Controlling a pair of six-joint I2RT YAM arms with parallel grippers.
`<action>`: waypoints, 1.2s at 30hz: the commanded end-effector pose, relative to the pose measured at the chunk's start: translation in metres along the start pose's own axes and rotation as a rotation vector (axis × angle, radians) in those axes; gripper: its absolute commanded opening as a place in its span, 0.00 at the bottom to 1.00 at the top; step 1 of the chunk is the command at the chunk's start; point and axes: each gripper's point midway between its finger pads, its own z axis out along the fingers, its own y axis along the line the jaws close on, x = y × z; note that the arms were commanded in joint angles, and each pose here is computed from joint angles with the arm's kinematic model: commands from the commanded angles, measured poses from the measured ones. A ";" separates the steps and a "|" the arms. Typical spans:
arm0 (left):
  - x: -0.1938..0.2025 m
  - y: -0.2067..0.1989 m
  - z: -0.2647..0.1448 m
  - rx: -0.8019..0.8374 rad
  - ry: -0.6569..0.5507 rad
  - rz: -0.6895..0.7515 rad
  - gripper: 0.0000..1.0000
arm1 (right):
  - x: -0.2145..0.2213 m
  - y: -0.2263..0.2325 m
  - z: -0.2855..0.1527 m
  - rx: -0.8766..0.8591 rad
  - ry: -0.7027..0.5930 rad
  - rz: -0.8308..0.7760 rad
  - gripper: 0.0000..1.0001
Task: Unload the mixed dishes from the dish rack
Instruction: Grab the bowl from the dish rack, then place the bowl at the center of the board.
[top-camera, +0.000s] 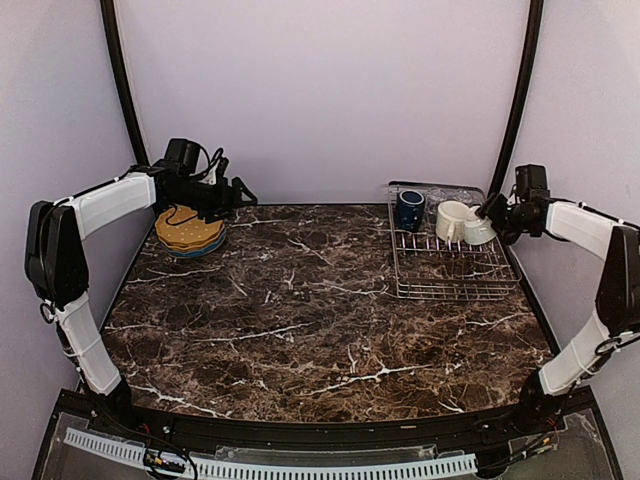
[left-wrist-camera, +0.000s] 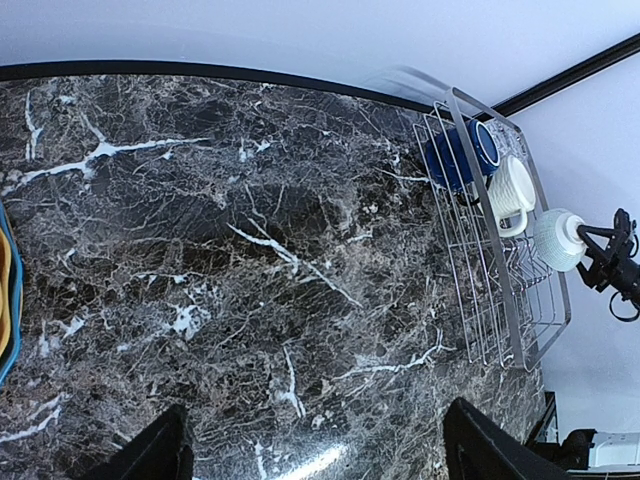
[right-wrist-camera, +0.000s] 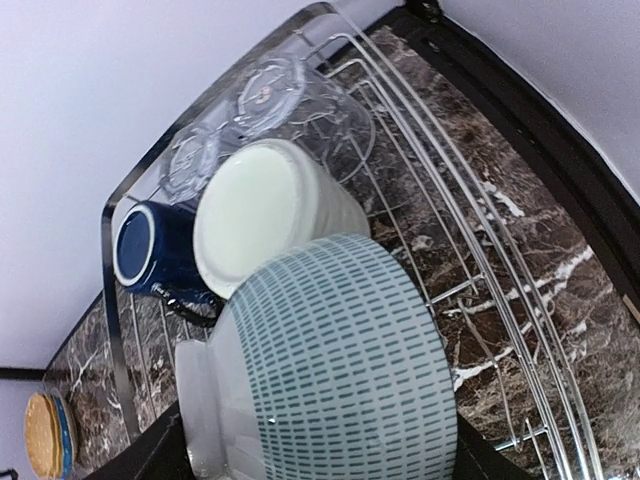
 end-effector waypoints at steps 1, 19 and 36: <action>0.002 -0.007 -0.004 0.017 0.006 0.002 0.85 | -0.021 0.059 -0.034 -0.239 -0.133 -0.297 0.35; 0.010 -0.025 0.008 0.175 0.055 -0.075 0.86 | 0.052 0.186 -0.133 -0.671 -0.349 -0.922 0.34; 0.006 -0.022 0.008 0.234 0.077 -0.111 0.86 | 0.214 0.298 -0.056 -0.529 -0.372 -1.533 0.34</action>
